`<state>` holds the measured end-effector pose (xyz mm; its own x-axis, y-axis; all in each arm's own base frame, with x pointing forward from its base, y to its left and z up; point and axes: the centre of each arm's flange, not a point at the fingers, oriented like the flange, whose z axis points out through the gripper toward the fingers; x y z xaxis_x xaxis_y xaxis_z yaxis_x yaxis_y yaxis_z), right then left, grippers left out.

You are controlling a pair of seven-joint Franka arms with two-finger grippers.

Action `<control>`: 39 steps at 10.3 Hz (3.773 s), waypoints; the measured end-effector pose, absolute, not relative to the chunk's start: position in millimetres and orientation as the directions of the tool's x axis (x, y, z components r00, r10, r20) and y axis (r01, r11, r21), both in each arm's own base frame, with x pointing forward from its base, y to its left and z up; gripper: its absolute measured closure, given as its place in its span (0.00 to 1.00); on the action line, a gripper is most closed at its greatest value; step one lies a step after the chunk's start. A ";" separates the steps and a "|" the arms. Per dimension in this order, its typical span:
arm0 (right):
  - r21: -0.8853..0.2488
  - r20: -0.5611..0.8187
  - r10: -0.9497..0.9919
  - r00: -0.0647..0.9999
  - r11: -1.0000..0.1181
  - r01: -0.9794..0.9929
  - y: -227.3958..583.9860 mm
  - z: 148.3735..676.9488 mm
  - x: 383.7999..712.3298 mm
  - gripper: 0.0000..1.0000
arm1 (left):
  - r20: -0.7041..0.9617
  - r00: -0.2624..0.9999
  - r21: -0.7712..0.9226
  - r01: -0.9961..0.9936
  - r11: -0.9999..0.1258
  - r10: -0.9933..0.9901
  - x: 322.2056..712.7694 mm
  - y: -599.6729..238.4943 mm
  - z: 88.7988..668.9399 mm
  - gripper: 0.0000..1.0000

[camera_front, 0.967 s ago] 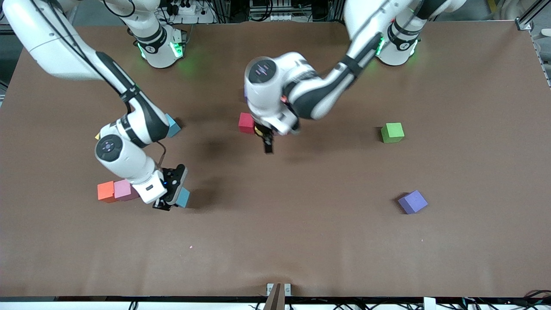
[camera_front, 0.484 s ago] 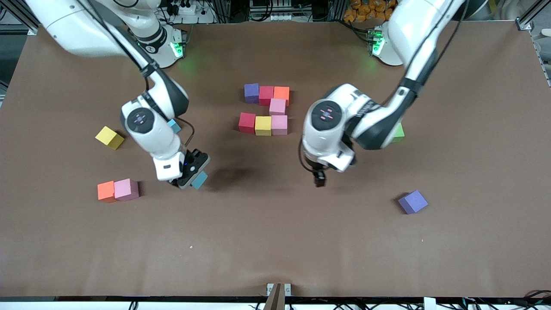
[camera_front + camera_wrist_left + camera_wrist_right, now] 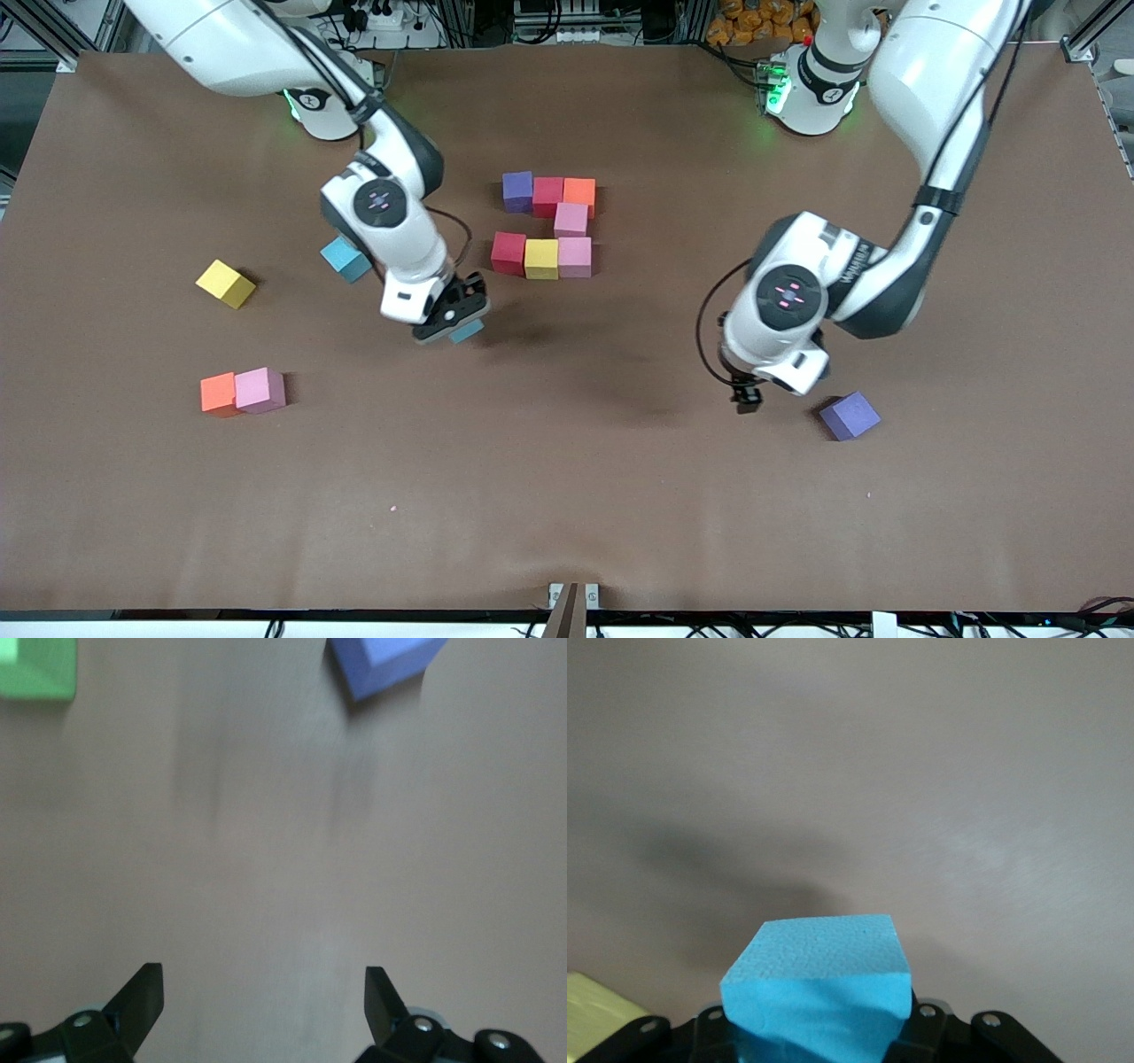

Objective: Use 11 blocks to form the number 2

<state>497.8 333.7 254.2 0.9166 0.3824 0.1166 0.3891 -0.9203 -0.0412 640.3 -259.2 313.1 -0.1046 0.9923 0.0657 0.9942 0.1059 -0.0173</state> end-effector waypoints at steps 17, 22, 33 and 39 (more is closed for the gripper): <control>0.043 0.009 0.009 1.000 -0.999 0.009 396.1 184.4 464.7 0.43 | 0.007 0.807 -0.075 0.590 -0.804 0.591 677.6 -86.0 262.8 0.00; 0.052 0.008 -0.034 0.999 -0.998 -0.034 395.4 184.3 464.8 0.43 | 0.013 0.822 -0.061 0.569 -0.820 0.569 684.3 -72.7 252.3 0.00; 0.051 0.004 -0.107 0.994 -0.993 -0.107 396.0 184.5 464.2 0.43 | 0.097 0.828 -0.131 0.560 -0.818 0.552 683.6 -38.5 345.3 0.00; 0.046 -0.004 -0.110 0.994 -0.993 -0.109 405.4 184.7 455.1 0.43 | 0.065 0.882 -0.166 0.472 -0.866 0.468 634.7 -30.7 364.0 0.00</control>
<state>455.1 405.4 184.7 0.9940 -0.1096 -0.0043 -0.1093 -0.9929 0.0459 634.7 -30.7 364.0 0.8815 0.4676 0.0652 0.4716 -0.8660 -0.1660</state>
